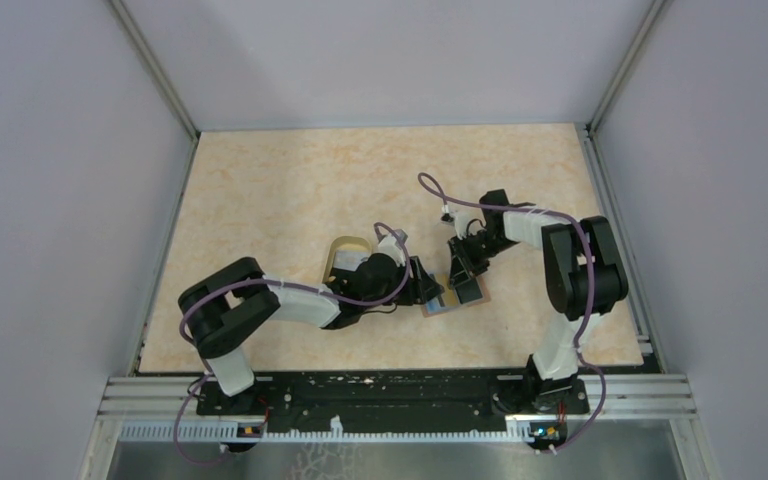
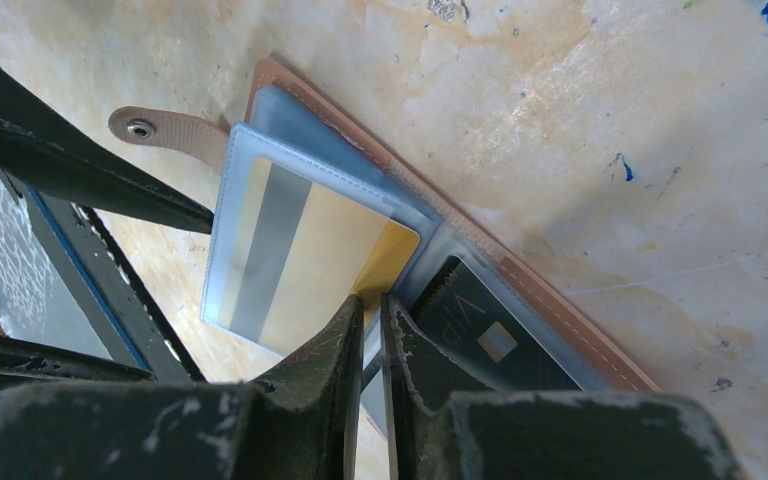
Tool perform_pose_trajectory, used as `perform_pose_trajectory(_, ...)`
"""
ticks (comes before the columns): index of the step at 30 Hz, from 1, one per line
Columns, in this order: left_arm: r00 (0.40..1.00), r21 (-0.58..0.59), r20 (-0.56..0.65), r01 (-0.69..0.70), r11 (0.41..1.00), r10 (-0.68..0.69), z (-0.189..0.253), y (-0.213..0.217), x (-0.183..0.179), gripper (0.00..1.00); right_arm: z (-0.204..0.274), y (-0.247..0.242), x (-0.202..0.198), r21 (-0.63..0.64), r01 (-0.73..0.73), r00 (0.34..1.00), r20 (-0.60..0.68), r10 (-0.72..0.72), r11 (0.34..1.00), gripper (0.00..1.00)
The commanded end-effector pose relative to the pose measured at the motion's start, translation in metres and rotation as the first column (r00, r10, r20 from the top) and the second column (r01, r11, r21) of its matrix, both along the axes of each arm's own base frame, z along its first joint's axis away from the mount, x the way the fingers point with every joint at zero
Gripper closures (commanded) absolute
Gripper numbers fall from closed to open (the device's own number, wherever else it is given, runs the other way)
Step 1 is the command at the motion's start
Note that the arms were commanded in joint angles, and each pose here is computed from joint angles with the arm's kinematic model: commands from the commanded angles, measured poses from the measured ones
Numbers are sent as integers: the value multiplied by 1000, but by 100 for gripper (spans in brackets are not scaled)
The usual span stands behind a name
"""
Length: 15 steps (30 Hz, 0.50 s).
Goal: Put the credit cards into the card holder
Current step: Insert the credit card into the card holder.
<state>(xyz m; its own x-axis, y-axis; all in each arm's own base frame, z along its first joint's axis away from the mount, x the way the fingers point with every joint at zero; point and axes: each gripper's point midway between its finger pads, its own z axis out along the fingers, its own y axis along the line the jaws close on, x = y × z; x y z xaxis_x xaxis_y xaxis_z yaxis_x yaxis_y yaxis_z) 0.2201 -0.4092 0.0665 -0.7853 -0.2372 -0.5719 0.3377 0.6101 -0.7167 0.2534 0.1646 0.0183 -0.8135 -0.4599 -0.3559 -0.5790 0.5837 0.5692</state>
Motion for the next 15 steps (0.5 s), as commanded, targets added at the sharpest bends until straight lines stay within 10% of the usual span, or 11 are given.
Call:
perform_pose_trajectory(1, 1000, -25, 14, 15, 1000, -15, 11, -4, -2, 41, -15, -1, -5, -35, -32, 999, -17, 32, 999, 87)
perform_pose_trajectory(15, 1000, 58, 1, -25, 998, 25, -6, 10, 1, 40, -14, 0, -5, -31, -34, 999, -19, 33, 999, 87)
